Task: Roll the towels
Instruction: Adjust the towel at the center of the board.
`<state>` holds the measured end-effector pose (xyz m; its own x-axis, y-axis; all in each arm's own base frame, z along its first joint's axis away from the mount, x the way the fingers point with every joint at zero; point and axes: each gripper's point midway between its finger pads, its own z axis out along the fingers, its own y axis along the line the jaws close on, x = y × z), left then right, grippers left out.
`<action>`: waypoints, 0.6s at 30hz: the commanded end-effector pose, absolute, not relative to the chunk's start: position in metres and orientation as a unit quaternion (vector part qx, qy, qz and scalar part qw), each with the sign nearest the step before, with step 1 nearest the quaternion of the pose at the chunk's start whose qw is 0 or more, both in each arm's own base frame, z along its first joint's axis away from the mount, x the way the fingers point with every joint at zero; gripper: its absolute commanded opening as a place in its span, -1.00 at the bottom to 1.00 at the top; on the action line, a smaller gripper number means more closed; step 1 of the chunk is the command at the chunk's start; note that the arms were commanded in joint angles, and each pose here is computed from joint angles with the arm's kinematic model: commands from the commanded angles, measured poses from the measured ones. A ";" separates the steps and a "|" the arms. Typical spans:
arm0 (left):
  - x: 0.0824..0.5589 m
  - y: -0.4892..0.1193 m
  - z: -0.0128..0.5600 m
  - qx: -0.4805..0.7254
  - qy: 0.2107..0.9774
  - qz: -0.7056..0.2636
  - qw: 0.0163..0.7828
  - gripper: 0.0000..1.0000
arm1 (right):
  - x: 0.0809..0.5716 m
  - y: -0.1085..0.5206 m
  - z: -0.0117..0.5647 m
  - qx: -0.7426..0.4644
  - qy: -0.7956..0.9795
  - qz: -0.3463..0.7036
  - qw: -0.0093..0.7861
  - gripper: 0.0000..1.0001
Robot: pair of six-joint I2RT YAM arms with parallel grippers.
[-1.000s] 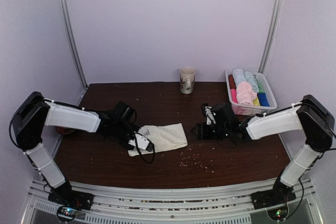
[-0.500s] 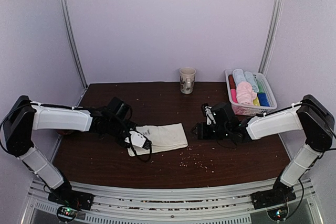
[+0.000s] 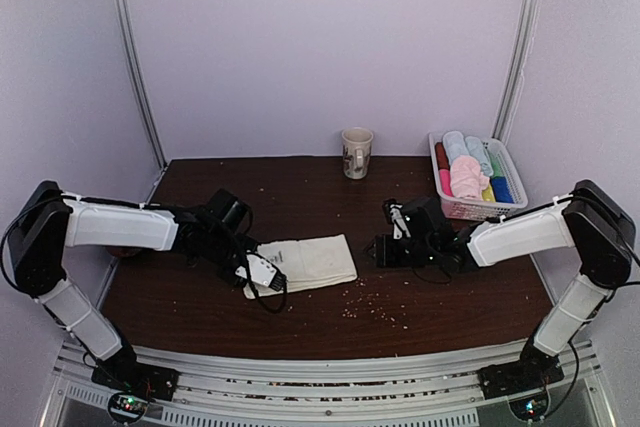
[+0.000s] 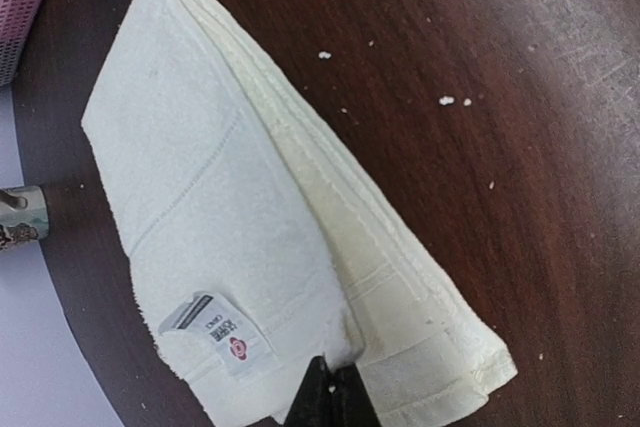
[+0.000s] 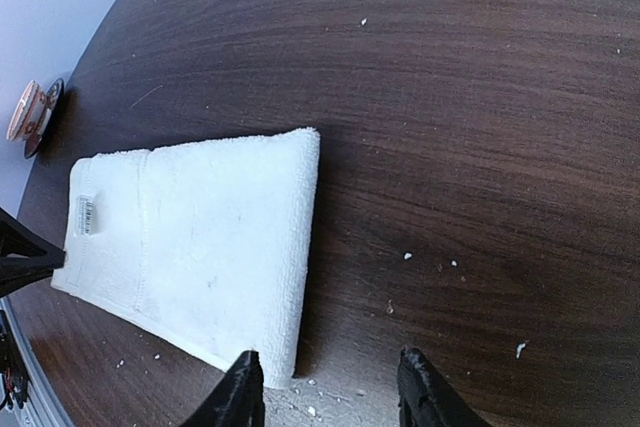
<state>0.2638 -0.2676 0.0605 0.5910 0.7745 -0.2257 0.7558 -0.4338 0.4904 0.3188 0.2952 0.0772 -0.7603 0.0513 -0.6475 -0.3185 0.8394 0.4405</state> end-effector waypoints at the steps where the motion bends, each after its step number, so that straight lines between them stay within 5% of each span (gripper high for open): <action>1: 0.258 -0.261 0.037 0.848 0.471 -0.005 0.245 -1.00 | 0.323 0.294 0.074 -0.071 0.900 0.266 0.338 -0.09; 4: 0.260 -0.261 0.028 0.846 0.480 -0.004 0.235 -0.94 | 0.324 0.297 0.075 -0.074 0.899 0.270 0.338 -0.10; 11: 0.271 -0.267 0.041 0.836 0.486 0.007 0.256 0.10 | 0.325 0.311 0.083 -0.097 0.894 0.278 0.339 -0.08; 18: 0.293 -0.284 0.110 0.798 0.495 -0.007 0.343 0.60 | 0.336 0.335 0.104 -0.118 0.879 0.302 0.350 -0.07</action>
<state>0.2715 -0.2668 0.0481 0.5201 0.8174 -0.2477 0.8124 -0.3839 0.4389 0.3277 0.3150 0.0856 -0.7516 0.0141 -0.6594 -0.3688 0.8198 0.4380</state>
